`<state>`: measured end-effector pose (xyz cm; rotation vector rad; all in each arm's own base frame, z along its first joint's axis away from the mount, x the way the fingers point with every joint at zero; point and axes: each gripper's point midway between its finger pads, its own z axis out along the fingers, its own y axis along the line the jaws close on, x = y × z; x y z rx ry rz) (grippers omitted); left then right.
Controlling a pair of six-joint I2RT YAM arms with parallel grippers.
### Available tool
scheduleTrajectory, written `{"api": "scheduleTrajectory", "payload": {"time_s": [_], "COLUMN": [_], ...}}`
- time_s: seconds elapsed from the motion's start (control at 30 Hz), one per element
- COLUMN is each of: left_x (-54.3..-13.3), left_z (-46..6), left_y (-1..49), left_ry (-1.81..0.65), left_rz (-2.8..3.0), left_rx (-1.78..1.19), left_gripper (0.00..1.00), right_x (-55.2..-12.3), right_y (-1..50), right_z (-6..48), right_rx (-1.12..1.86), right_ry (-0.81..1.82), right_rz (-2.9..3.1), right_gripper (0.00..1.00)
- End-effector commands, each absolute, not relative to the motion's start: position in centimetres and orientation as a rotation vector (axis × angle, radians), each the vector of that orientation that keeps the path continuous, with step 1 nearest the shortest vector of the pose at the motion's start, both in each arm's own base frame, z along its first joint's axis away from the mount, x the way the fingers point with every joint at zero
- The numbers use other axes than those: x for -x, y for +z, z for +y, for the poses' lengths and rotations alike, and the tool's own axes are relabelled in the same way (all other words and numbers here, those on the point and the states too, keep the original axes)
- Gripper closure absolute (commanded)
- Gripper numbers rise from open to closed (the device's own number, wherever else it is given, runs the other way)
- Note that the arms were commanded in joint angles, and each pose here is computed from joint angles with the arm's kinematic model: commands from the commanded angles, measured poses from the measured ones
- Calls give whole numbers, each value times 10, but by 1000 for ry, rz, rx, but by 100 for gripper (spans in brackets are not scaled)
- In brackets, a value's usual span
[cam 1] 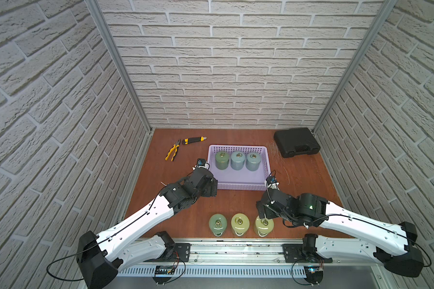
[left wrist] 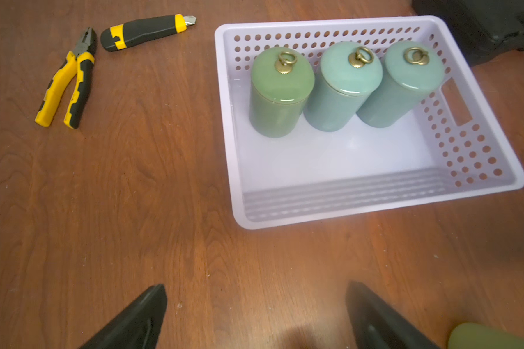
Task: Take the tea canister out of the basket
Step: Pick up the tea canister from the basket.
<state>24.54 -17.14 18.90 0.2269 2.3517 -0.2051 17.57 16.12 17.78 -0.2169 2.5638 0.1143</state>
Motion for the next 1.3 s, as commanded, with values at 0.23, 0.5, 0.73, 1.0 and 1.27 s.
{"api": "scheduleTrajectory", "payload": {"time_s": [0.23,0.5,0.73,1.0,1.27], "left_x": [-247,-243,-242,-240,-243], "left_z": [-192,-191,-189,-188,-188], "left_y": [204,208,222,225,221], "left_ry": [-332,-339,-361,-381,-365], "left_rz": [2317,2309,2216,2166,2180], "left_rx": [-319,-343,-371,-387,-380], "left_gripper": [2,2,2,2,2], "right_x": [-227,-273,-312,-345,-376], "right_y": [193,192,188,178,166], "right_z": [181,187,186,172,154], "right_rx": [477,547,558,583,611], "right_ry": [139,194,232,246,200], "right_rz": [2549,2543,2554,2580,2582], "right_gripper": [1,1,1,0,0]}}
